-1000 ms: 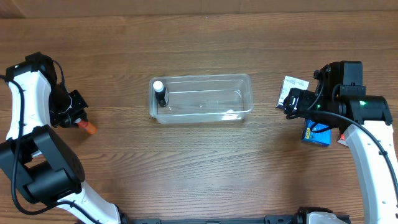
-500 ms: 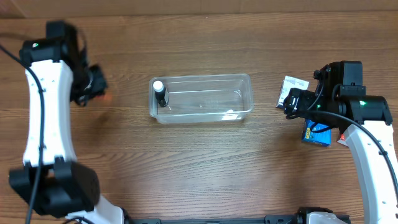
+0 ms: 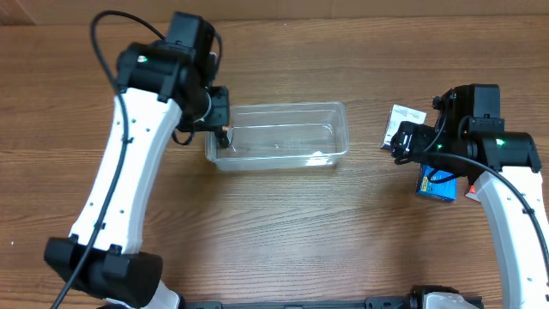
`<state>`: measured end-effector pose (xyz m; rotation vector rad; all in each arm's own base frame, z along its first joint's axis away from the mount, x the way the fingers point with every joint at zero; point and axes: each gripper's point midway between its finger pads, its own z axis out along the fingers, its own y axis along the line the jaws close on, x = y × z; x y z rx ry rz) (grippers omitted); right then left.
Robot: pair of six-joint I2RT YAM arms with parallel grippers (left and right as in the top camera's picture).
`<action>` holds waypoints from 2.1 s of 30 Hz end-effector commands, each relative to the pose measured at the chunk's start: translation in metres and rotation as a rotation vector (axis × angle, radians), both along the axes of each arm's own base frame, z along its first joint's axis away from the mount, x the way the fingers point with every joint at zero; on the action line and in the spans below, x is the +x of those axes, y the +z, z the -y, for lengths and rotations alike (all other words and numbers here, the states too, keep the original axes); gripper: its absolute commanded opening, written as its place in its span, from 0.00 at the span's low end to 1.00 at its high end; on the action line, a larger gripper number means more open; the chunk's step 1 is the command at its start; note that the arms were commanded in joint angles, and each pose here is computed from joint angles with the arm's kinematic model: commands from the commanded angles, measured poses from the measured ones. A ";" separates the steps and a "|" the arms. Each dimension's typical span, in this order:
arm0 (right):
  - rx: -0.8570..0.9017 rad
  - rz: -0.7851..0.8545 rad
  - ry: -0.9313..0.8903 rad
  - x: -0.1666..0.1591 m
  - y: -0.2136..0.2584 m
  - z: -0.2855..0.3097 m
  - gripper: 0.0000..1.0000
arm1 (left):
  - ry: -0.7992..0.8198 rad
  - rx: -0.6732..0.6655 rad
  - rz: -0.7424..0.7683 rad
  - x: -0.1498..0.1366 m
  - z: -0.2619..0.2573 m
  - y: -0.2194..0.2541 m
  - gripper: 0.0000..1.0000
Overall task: Pack container
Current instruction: 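Place the orange tube in the container beside the bottle, release, then lower the right gripper onto the white box and grasp it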
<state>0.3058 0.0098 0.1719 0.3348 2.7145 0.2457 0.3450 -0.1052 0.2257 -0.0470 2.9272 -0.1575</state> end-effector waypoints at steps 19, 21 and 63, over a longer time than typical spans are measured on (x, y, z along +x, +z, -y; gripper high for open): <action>-0.008 0.024 -0.010 0.004 0.009 0.003 1.00 | 0.010 0.097 -0.310 0.009 0.007 -0.141 0.14; -0.008 0.024 -0.010 0.004 0.009 0.003 1.00 | 0.010 0.101 -0.326 0.008 0.007 -0.147 0.14; -0.065 0.080 -0.126 0.075 0.063 0.024 1.00 | 0.315 0.021 0.324 0.027 -0.113 0.093 1.00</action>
